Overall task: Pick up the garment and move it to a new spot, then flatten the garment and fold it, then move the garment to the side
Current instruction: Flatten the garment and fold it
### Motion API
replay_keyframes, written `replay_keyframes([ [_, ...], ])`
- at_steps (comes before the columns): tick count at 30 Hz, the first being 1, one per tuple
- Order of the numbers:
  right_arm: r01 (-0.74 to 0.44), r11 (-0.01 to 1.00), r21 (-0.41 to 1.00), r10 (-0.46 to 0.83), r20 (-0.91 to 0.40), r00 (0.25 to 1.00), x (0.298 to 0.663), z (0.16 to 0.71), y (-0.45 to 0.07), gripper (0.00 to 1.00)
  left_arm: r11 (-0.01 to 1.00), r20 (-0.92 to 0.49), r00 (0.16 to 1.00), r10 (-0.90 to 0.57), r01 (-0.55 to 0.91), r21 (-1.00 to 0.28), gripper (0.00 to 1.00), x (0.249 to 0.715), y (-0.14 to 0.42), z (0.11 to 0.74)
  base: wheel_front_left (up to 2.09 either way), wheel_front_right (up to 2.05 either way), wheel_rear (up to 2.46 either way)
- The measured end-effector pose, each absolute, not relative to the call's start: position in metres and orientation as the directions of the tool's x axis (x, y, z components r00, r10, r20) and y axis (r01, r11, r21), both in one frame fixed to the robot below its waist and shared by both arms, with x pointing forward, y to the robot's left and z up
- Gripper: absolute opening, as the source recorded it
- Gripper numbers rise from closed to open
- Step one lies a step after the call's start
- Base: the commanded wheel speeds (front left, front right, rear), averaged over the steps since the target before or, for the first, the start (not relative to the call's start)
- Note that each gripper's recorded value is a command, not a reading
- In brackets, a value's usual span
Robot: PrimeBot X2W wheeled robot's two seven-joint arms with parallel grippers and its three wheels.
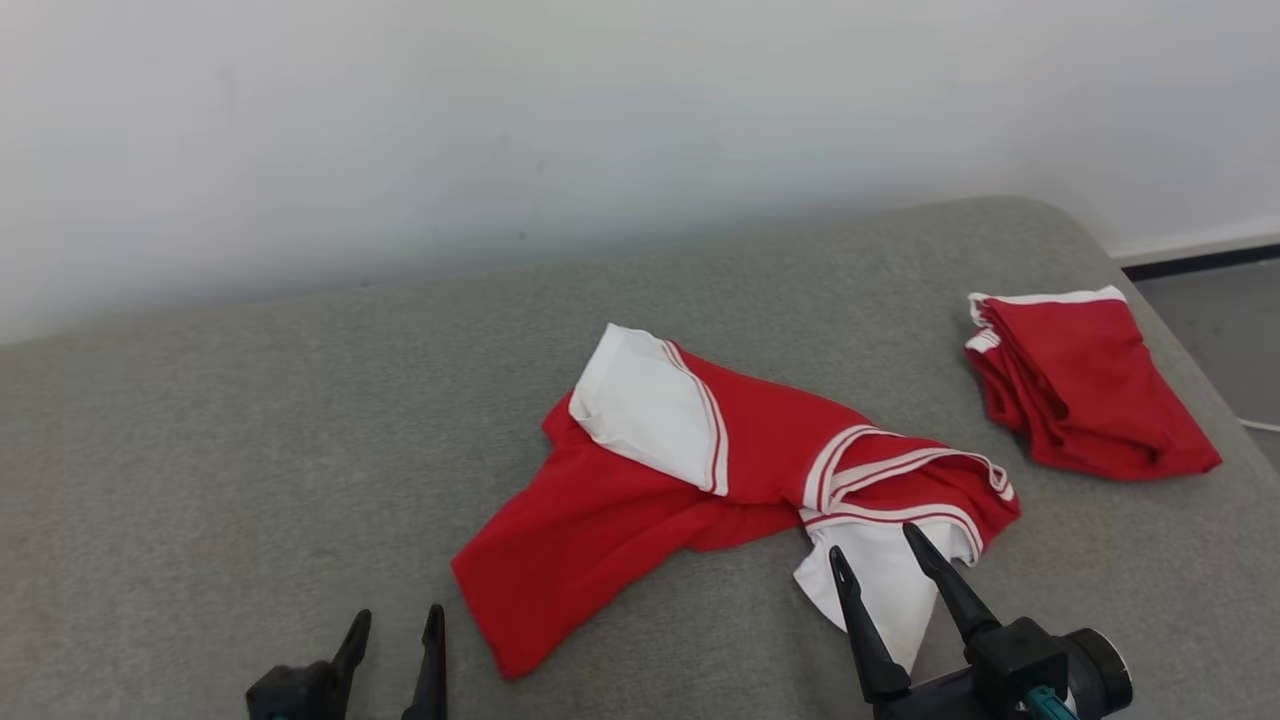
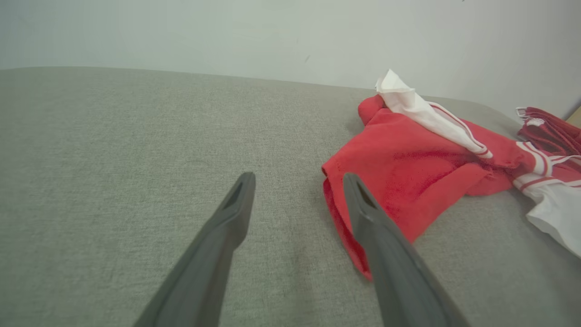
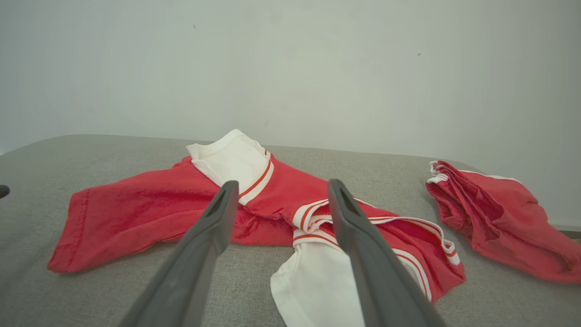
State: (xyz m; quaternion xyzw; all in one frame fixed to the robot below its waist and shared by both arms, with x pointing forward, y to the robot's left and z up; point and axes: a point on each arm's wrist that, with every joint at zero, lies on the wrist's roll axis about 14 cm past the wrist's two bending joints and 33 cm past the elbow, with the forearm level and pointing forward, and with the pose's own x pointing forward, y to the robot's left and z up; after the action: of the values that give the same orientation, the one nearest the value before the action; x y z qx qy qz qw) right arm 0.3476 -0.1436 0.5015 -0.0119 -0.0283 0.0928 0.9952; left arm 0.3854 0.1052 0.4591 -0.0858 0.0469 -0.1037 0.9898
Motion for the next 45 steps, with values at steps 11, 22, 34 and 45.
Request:
replay_keyframes([
  [11, -0.105, 0.994, -0.01, 0.105, 0.008, 0.994, 0.343, 0.488, -0.168, 1.0, 0.936, -0.262, 0.91, -0.322, 0.263, -0.235, 1.0, 0.411, 0.063, 0.414, 0.0, 0.0, 0.0],
  [22, -0.069, 0.998, 0.0, 0.069, -0.026, 0.997, 0.345, 0.477, -0.179, 1.0, 0.922, -0.234, 0.912, -0.337, 0.268, -0.281, 0.0, 0.44, 0.053, 0.415, 0.0, 0.0, 0.0],
  [34, -0.115, 0.993, -0.003, 0.115, -0.024, 0.993, 0.353, 0.478, -0.165, 1.0, 0.964, -0.145, 0.967, -0.211, 0.181, -0.197, 0.0, 0.48, 0.106, 0.446, 0.0, 0.0, 0.0],
  [45, -0.099, 0.995, -0.017, 0.098, -0.046, 0.994, 0.354, 0.472, -0.174, 1.0, 0.972, -0.108, 0.978, -0.179, 0.159, -0.174, 1.0, 0.498, 0.113, 0.457, 0.0, 0.0, 0.0],
])
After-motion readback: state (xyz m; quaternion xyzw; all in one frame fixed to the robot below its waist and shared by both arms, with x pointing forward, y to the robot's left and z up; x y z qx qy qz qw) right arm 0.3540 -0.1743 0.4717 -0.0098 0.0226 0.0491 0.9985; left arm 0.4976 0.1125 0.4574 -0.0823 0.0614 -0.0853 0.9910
